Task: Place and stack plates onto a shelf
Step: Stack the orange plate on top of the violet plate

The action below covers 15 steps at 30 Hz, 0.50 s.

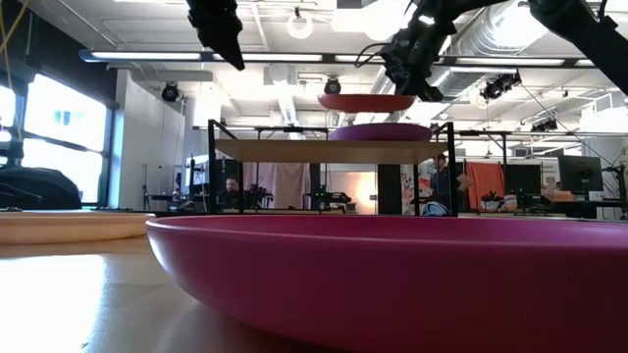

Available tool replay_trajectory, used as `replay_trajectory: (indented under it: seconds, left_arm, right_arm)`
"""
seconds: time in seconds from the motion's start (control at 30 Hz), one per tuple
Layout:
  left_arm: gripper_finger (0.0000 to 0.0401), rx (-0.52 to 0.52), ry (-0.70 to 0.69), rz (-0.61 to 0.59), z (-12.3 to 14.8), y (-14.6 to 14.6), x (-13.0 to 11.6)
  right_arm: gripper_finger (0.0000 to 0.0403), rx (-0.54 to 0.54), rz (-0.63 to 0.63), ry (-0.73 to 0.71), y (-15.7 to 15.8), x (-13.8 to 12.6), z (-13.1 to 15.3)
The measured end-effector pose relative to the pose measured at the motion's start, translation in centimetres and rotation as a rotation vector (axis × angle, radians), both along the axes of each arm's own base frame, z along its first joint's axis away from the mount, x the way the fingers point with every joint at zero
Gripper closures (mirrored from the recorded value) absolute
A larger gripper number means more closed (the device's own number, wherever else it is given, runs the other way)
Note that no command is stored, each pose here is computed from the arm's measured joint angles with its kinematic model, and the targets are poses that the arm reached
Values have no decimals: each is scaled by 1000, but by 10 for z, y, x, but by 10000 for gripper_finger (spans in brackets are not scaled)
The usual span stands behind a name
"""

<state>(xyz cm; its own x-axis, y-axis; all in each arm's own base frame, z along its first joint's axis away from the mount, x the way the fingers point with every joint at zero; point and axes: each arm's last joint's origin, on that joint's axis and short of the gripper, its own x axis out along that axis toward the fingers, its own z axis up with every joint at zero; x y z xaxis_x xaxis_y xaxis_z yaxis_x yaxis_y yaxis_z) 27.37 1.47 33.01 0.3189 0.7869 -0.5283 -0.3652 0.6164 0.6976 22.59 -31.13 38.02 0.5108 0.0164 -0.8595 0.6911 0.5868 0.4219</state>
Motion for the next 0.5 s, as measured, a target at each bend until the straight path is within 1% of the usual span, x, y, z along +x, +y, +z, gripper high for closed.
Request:
replay_trajectory:
  seconds: [0.17,0.3,0.43,0.5]
  left_arm:
    - [279,-9,-22,40,0,6,-1]
    - [279,-9,-21,48,0,9,-1]
    - [279,-8,-21,54,0,10,-1]
    - [279,-8,-22,56,0,11,-1]
  right_arm:
    - [403,-5,46,-2,9,11,1]
    - [403,-32,85,-5,22,19,8]
    - [403,-87,95,3,36,17,21]
    - [403,-93,98,0,45,12,26]
